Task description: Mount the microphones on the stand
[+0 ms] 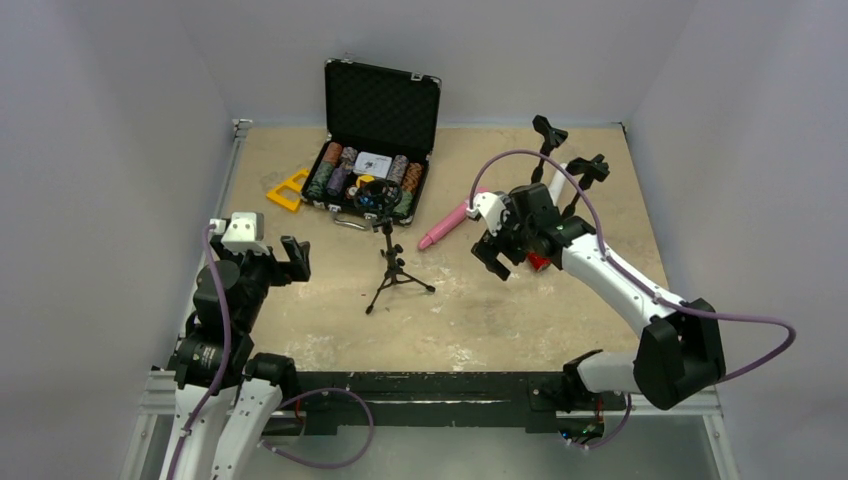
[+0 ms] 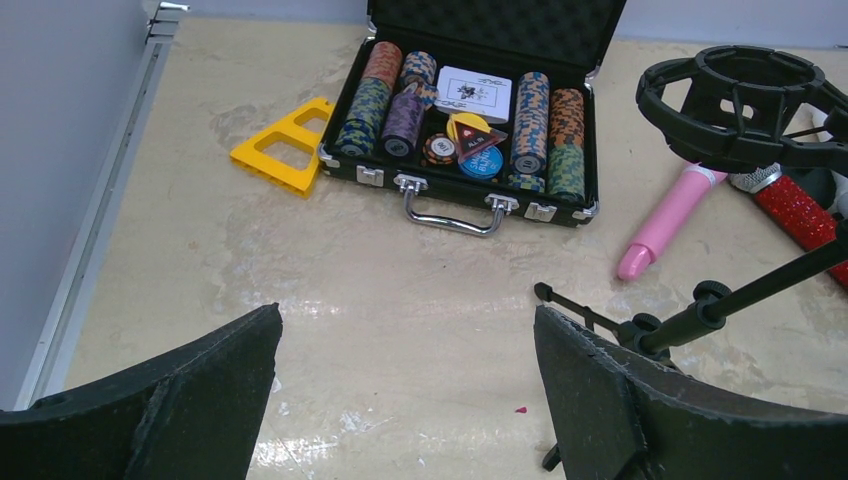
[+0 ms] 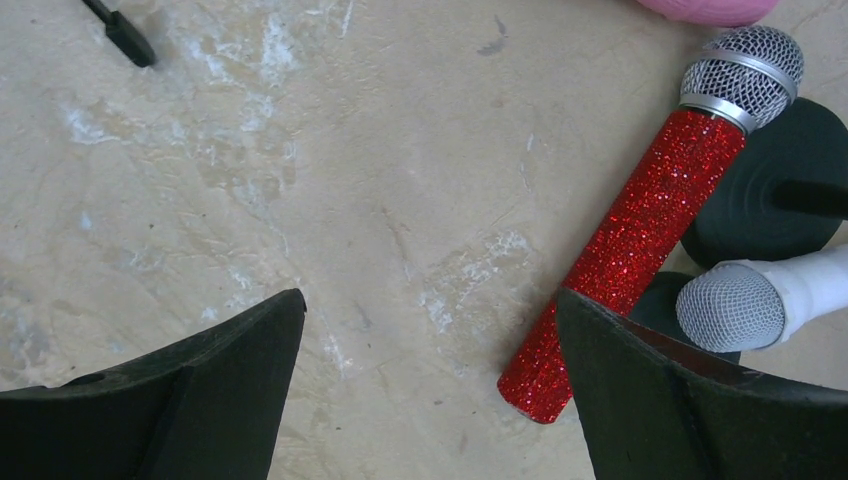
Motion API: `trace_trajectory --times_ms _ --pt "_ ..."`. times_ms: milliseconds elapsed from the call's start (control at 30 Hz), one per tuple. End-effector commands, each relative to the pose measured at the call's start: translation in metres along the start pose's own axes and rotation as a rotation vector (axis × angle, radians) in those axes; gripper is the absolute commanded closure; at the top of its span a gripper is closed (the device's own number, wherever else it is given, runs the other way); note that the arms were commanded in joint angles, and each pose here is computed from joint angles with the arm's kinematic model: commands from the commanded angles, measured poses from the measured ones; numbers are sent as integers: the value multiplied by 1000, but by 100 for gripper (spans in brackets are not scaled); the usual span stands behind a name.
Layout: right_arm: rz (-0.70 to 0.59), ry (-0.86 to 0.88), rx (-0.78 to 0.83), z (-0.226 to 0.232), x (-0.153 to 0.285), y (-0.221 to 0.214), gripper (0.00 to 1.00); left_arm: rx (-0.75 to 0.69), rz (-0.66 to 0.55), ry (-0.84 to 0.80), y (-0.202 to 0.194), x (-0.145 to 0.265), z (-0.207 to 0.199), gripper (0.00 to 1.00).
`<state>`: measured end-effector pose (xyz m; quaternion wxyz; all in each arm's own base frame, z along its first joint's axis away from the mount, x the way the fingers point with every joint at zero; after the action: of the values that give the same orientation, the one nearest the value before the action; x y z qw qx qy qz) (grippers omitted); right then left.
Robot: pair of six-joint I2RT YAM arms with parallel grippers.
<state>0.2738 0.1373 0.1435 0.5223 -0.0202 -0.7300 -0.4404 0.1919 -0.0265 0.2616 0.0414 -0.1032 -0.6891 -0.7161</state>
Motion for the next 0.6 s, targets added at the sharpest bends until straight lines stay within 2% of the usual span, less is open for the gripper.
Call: trace_trajectory --times_ms 0,300,567 --pt "-41 -104 -69 -23 -6 5 1 -18 -58 -16 12 0 -1 0" --pt "16 -235 -146 -64 -21 -10 6 -18 -65 -27 13 0 -3 0" --pt "129 -288 -170 -87 -45 -28 16 -16 -69 -28 14 2 -3 0"
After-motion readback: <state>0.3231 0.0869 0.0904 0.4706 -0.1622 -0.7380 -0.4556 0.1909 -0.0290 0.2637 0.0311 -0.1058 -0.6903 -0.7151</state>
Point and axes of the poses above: each gripper's point midway between its finger pads, its own x axis back along the fingers, its own z axis along the line the jaws close on, y = z × x, the point moved 3 cm from there along x, back along the fingers, and after that the axes turned 9 degrees about -x, right-handed, at the moved point
